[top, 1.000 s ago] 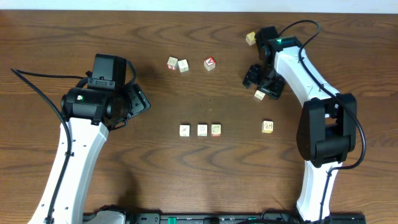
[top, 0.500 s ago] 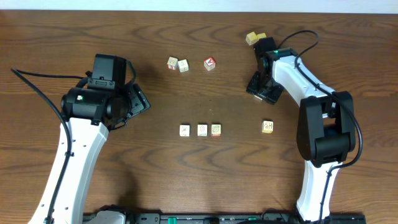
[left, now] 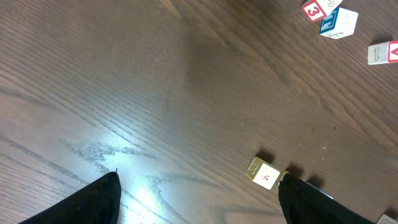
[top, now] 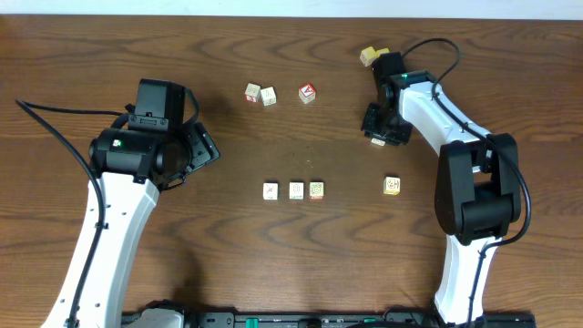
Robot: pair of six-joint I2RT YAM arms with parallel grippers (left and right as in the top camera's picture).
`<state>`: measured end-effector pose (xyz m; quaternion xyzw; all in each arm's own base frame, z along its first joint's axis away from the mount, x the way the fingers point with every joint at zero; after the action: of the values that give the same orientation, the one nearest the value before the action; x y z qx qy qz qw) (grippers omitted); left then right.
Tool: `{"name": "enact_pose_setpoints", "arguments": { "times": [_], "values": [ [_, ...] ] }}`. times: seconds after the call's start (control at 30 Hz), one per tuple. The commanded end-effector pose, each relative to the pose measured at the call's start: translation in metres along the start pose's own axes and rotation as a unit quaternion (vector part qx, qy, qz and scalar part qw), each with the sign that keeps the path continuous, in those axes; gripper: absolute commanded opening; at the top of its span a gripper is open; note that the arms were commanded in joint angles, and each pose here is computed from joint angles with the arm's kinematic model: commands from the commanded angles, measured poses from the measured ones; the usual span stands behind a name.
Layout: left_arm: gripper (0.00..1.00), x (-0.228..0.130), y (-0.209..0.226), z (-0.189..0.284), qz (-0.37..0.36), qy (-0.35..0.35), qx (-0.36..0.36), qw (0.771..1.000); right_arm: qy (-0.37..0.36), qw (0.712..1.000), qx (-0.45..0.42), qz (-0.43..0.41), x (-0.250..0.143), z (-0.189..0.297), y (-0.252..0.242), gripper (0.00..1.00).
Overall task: Lift 5 blocks
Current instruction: 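Carry the cat block with the right gripper to the row's right end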
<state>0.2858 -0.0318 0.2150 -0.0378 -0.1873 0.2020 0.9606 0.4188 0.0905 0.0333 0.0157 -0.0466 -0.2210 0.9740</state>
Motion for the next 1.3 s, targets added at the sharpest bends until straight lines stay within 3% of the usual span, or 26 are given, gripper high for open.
{"name": "enact_pose_setpoints", "arguments": {
  "times": [0.0,0.17,0.33,0.47,0.6,0.8,1.27],
  "values": [
    [0.81,0.001,0.003,0.000,0.001,-0.003,0.007,1.000,0.040,0.997,0.040,0.045,-0.014,0.009,0.008,0.34],
    [0.81,0.001,0.003,0.000,0.001,-0.003,0.007,1.000,0.150,0.980,0.074,0.104,-0.064,0.017,0.017,0.31],
    [0.81,0.001,0.003,0.000,0.001,-0.003,0.007,1.000,0.187,0.972,0.043,0.138,-0.096,0.020,0.020,0.31],
    [0.81,0.001,0.003,0.000,0.001,-0.003,0.007,1.000,0.191,0.971,0.021,0.143,-0.114,0.017,0.027,0.28],
    [0.81,0.001,0.003,0.000,0.001,-0.003,0.007,1.000,0.179,0.975,-0.024,0.132,-0.130,0.007,0.026,0.33],
    [0.81,0.001,0.003,0.000,0.001,-0.003,0.007,1.000,0.194,0.968,-0.026,0.158,-0.153,0.006,0.035,0.32],
    [0.81,0.001,0.003,0.000,0.001,-0.003,0.007,1.000,0.199,0.965,-0.074,0.157,-0.162,0.010,0.022,0.35]
  ]
}}
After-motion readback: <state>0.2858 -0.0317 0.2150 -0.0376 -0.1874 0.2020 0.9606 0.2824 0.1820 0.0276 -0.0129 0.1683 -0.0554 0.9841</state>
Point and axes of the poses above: each gripper's point midway between its finger pads, its own z axis back along the fingers, its own y axis along the line the jaws close on, x = y × z, the point moved 3 cm from there along z, back along the fingers, and after that the axes turned 6 degrees about -z, right-handed, at the moved point
